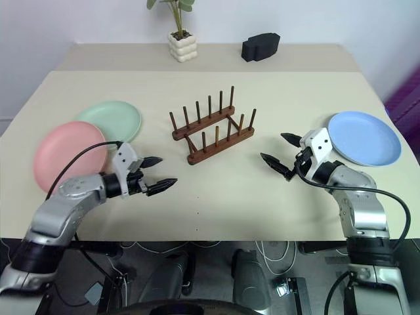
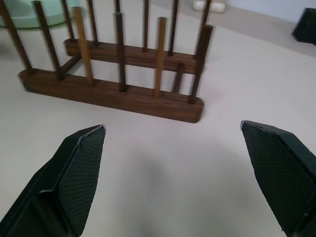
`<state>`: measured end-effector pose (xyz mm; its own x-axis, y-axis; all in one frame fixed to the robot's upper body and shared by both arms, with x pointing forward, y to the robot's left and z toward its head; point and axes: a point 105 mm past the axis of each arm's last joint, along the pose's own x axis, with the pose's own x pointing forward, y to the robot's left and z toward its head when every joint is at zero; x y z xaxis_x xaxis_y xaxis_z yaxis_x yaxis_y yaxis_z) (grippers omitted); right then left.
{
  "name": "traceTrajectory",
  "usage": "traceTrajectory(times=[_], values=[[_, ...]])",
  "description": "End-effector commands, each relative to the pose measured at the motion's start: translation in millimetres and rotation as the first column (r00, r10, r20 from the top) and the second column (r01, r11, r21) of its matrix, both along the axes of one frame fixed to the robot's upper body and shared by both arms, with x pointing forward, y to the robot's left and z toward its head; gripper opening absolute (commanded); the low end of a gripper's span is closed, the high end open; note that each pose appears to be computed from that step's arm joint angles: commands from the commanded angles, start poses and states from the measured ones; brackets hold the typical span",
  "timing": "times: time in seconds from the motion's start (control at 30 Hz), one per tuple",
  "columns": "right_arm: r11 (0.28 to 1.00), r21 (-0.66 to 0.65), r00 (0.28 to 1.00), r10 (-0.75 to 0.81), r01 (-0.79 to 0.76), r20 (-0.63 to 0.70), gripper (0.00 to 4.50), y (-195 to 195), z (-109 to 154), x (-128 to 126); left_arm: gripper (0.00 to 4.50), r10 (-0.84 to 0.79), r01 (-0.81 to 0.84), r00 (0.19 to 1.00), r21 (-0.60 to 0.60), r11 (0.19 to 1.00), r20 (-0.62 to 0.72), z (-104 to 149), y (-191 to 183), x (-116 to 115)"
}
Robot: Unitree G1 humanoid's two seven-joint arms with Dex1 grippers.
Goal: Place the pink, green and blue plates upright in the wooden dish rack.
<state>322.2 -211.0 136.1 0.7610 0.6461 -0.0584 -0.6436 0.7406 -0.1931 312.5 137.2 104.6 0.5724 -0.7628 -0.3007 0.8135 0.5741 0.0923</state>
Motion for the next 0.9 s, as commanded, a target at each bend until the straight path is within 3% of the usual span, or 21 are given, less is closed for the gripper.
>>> traceTrajectory(times=[0.03, 0.4, 0.5, 0.7, 0.9], values=[[0.999, 0.026, 0.999, 0.017, -0.018, 0.039, 4.47, 8.0, 10.6, -8.9, 4.5, -0.043, 0.042, 0.999, 0.032, 0.999, 0.026, -5.8, -9.1, 13.2], [0.997, 0.071, 0.999, 0.021, -0.024, 0.032, 4.47, 26.4, 7.7, -16.5, 4.5, -0.128, 0.125, 0.991, 0.074, 0.989, 0.026, -27.6, -51.7, 36.1], [0.996, 0.081, 0.999, 0.02, -0.023, 0.034, 4.5, 31.6, 6.2, -20.7, 3.63, -0.116, 0.113, 0.993, 0.079, 0.99, 0.029, -33.2, -54.1, 40.2], [0.996, 0.086, 1.0, 0.008, -0.01, 0.022, 4.5, 34.4, 4.3, -28.9, 0.7, -0.137, 0.135, 0.99, 0.058, 0.989, 0.043, -32.1, -54.6, 37.1], [0.999, 0.015, 0.999, -0.045, 0.046, -0.03, 4.5, 16.9, -2.7, -37.6, 0.71, -0.264, 0.26, 0.961, 0.055, 0.964, 0.081, -22.5, -63.5, 23.2]])
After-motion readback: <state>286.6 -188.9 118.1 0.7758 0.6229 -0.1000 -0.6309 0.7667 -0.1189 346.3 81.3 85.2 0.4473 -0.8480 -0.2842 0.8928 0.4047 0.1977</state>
